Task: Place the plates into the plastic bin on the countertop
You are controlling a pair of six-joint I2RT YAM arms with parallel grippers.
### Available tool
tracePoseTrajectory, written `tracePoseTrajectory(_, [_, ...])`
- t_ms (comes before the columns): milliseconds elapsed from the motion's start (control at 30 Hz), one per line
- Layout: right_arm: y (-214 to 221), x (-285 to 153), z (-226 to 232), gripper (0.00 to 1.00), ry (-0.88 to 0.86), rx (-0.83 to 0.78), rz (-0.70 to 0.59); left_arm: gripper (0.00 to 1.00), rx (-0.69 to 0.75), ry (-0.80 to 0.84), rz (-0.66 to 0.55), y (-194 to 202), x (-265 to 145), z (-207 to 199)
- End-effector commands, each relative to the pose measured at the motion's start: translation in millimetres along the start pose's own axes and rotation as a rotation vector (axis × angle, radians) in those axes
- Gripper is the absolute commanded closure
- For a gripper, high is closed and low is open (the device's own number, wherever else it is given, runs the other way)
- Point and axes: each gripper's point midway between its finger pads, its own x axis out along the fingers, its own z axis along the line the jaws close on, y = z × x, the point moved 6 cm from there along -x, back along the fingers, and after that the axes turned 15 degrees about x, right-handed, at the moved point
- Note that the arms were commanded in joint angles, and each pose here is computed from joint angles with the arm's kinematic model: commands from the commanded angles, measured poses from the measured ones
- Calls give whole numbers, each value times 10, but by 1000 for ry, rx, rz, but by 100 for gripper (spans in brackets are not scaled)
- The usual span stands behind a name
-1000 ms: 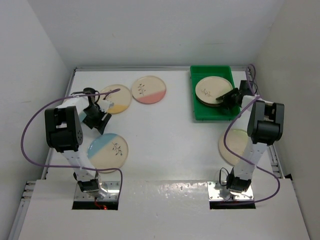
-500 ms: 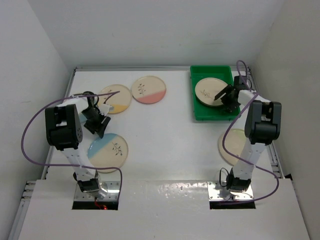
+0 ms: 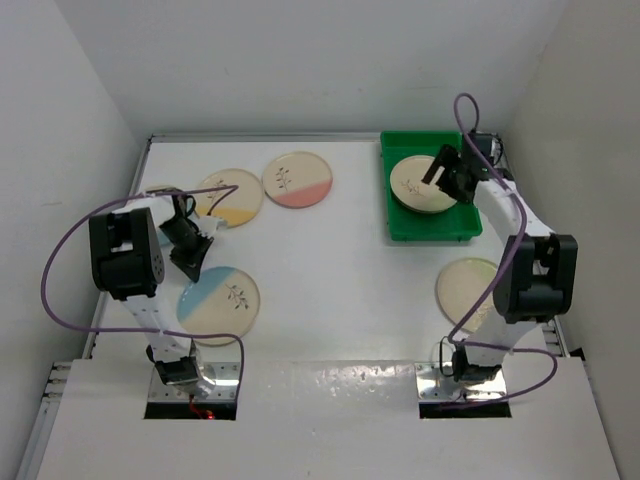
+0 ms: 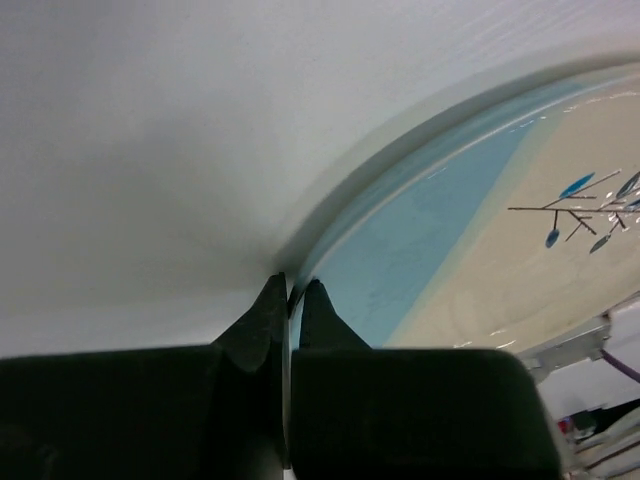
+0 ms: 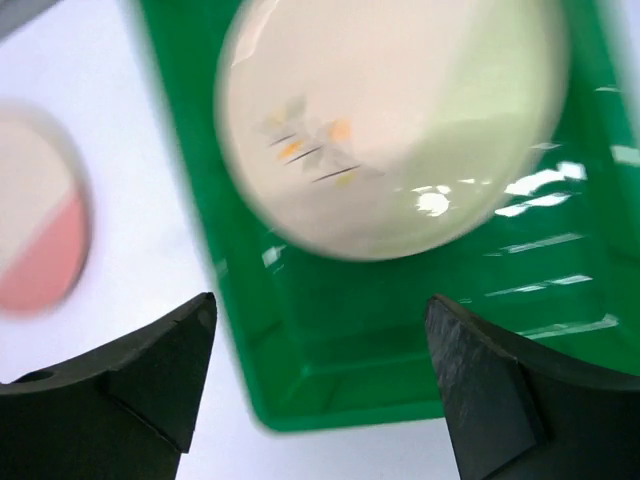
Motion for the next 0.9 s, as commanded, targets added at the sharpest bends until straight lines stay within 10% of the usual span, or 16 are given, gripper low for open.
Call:
tracePoseTrajectory(0, [210,-272,457,16,-252,-282,13,100,-33,57,-57,-66,243,10])
tracePoseTrajectory(300, [2369,-396,1233,10,-757,-631,757,100,206,-73,-486,-1069,-659,-284])
tracePoseTrajectory(567, [2983,122,1459,10,-763,-534,913,100,306,-80,-530,-1329,-753,-509])
tracePoseTrajectory(667, [3148,82,1520,16,-839,-431,1010,100,302,-81,-540,-1367,-731,-531])
tracePoseTrajectory(867, [3598,-31,1517,64,-873,-432,1144,100,321,-99,-536,-1424,-677,-535])
